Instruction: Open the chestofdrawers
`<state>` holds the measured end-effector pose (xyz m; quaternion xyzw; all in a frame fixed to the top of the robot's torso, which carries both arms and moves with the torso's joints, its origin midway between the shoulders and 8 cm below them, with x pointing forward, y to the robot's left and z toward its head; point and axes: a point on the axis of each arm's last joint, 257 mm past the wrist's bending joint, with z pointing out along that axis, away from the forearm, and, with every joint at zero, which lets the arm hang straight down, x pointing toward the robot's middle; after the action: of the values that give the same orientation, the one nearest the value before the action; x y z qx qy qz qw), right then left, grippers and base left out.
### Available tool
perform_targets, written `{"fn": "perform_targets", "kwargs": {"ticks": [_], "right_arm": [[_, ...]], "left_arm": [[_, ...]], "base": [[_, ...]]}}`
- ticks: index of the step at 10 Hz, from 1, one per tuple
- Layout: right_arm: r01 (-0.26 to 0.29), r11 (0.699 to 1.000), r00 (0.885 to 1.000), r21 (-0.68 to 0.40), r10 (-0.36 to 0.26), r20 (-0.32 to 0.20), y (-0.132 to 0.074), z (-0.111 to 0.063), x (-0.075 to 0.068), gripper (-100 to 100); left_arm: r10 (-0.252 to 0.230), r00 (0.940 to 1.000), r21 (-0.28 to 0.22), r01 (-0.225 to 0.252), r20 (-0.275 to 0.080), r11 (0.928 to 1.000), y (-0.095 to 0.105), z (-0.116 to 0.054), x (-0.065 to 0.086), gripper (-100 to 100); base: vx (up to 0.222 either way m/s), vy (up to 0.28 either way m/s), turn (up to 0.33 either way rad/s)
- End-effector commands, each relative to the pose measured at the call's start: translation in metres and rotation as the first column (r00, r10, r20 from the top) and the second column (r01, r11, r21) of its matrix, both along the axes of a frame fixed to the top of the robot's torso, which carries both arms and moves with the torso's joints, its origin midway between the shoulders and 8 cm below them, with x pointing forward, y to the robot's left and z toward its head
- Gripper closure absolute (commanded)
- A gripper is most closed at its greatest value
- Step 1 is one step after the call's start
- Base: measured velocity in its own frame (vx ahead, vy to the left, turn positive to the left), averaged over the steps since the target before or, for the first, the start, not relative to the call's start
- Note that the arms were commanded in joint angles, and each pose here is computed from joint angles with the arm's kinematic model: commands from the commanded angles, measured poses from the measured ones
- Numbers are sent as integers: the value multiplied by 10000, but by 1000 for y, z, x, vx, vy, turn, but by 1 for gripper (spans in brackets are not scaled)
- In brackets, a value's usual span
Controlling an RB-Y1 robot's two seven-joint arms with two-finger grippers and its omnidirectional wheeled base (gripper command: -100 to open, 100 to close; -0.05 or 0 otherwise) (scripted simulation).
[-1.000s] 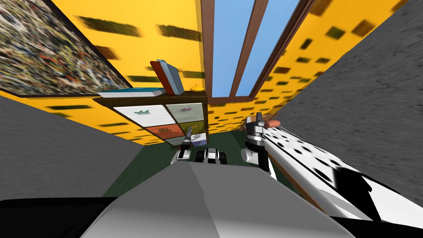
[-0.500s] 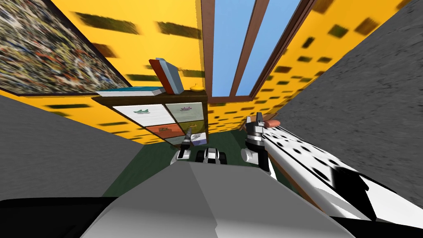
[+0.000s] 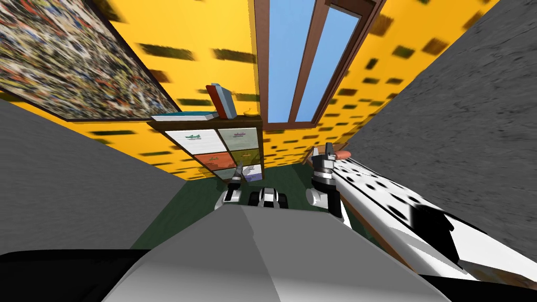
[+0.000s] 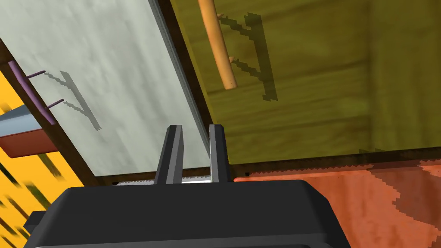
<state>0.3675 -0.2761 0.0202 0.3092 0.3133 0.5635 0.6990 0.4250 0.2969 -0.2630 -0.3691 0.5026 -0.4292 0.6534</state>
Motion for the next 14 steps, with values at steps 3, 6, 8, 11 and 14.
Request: {"fn": "perform_targets", "kwargs": {"ticks": [3,6,8,11,14], "right_arm": [[2,10000,10000,-1,-2,-2,0,0,0,0],[1,10000,10000,-1,-1,-1,0,0,0,0],[0,10000,10000,0,0,0,0,0,0,0],[0,10000,10000,0,0,0,0,0,0,0],[-1,10000,10000,1,1,2,0,0,0,0]], "left_arm": [[-72,9999,485,77,-109,9988,17,7,10,-100],[128,9997,-292,-134,-192,9995,3,0,14,-100],[133,9997,-217,-137,-189,9997,8,7,18,-100],[112,9998,-210,-116,-189,9997,6,2,14,100],[94,9998,-213,-97,-158,9997,7,11,15,100]], "base": [[120,20,-9],[100,27,-5],[29,4,-9],[23,-1,2],[-109,-31,17]]}}
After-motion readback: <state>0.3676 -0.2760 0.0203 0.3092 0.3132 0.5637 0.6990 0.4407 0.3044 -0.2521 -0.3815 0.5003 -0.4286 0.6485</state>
